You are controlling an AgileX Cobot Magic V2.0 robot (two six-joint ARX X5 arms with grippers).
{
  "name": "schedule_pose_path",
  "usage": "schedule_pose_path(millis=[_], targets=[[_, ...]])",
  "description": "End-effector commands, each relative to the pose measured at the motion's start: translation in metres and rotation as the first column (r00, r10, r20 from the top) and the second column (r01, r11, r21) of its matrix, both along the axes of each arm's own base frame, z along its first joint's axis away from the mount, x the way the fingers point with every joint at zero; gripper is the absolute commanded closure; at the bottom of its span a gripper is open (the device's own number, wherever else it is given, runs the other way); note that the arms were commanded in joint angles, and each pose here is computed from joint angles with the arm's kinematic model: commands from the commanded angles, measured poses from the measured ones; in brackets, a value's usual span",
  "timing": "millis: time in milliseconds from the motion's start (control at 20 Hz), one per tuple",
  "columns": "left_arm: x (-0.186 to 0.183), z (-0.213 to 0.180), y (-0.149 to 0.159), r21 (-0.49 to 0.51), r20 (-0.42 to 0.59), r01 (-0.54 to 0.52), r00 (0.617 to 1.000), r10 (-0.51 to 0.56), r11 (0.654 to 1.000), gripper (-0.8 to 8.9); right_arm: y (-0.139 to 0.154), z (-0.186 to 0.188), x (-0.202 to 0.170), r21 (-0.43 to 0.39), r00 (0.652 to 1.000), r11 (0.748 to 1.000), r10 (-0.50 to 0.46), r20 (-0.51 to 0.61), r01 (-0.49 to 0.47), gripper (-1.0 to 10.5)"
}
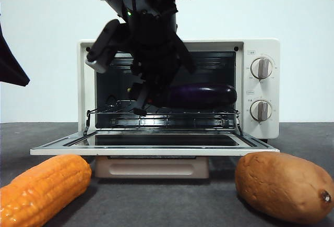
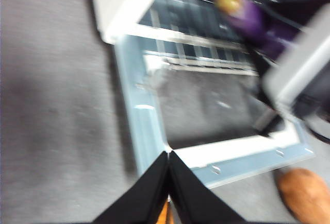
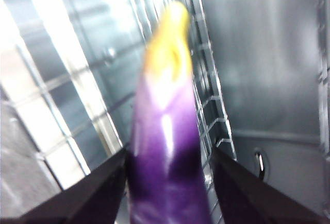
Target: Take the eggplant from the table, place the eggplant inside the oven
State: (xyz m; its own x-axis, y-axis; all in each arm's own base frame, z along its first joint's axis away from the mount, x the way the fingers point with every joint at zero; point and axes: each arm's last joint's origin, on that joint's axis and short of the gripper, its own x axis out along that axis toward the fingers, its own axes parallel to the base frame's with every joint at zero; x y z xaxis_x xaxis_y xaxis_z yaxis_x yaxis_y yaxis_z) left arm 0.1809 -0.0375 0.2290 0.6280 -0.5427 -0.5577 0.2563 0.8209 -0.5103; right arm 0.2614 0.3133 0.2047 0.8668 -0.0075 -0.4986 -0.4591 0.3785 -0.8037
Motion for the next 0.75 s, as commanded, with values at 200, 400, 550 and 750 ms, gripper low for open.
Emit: schedule_pose_path(millis=[200,400,550,750], targets=[[0.012,-0.011,0.000,0.066,-0.041,-0.033,0.999,0.036,0.997,8.08,0.005,0.032,-0.012,0.098,0.998,0.995,0.027,0.052,-0.032,6.9],[0.029,-0.034,-0.001,0.117,-0.123,-0.042,0.991,0.057,0.992,8.08,-0.004,0.065,-0.022,0.192,0.995,0.980,0.042,0.086,-0.058,6.9],[0.041,-0.050,-0.003,0.123,-0.162,-0.037,0.985,0.057,0.992,8.08,-0.014,0.090,-0.034,0.268,0.994,0.962,0.031,0.109,-0.060,7.1],[0.051,-0.072,-0.005,0.130,-0.242,-0.021,0.969,0.052,0.991,8.08,-0.033,0.125,-0.054,0.368,0.993,0.926,0.041,0.112,-0.080,8.4]])
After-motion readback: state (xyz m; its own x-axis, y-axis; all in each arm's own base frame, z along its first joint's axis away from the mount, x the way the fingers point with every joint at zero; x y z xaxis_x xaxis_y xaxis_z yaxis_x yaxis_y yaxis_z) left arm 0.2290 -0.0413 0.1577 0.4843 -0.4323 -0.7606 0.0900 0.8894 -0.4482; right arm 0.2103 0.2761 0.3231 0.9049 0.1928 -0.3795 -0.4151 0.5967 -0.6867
